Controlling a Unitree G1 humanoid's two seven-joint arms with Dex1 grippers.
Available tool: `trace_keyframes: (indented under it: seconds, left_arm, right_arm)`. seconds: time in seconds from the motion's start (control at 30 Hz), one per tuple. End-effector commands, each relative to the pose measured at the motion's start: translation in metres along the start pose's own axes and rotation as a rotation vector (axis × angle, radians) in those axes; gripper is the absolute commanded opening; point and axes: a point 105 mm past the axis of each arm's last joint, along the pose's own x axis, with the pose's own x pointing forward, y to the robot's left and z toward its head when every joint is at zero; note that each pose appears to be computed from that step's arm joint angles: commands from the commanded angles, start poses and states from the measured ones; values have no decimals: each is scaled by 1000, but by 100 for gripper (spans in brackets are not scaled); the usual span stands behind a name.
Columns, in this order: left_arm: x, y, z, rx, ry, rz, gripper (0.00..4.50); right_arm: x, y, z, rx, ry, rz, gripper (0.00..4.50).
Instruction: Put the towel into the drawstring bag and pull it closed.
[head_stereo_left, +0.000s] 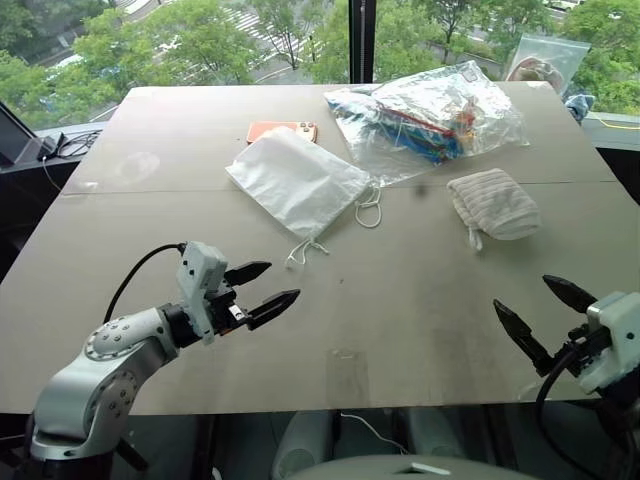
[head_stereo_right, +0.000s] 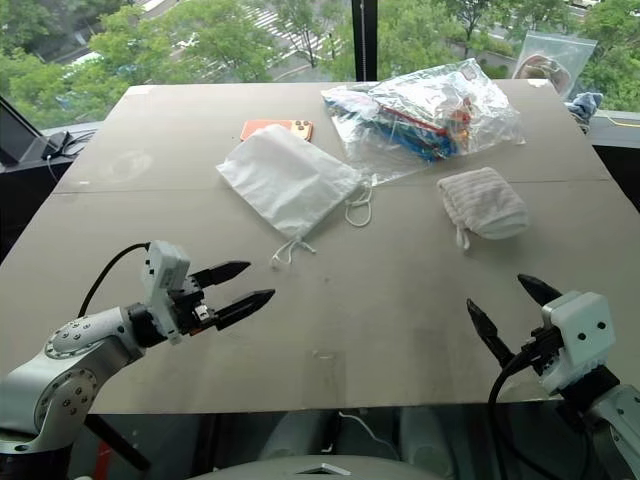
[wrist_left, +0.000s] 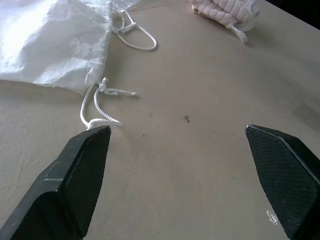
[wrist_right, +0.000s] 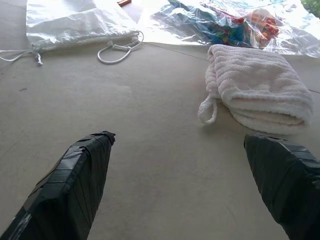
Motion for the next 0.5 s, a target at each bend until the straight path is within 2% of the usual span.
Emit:
trace_keyframes:
  seconds: [0.03, 0.17, 0.23, 0.3, 0.37, 0.4, 0.43, 0.5]
  left_arm:
    - [1, 5, 17, 60, -46, 48, 444]
    - [16, 11, 32, 117, -90, 101, 444]
    - [22, 11, 40, 180, -123, 132, 444]
    - [32, 8, 45, 237, -124, 148, 444]
    - [45, 15, 44, 363, -47, 246, 444]
    - [59, 21, 47, 491, 8, 312, 444]
    - [71, 25, 53, 614, 32, 390, 444]
    - [92, 16, 60, 760, 26, 389, 444]
  right_arm:
    - [2, -1, 6, -36, -26, 0, 450]
    - [9, 2, 13, -34, -79, 13, 450]
    - [10, 3, 23, -73, -149, 12, 450]
    - [8, 12, 29, -96, -179, 72, 450]
    - [4, 26, 33, -156, -193, 170, 450]
    - [2, 35, 34, -174, -192, 242, 450]
    - [0, 40, 34, -182, -191, 281, 450]
    - [-1, 44, 34, -176, -190, 315, 450]
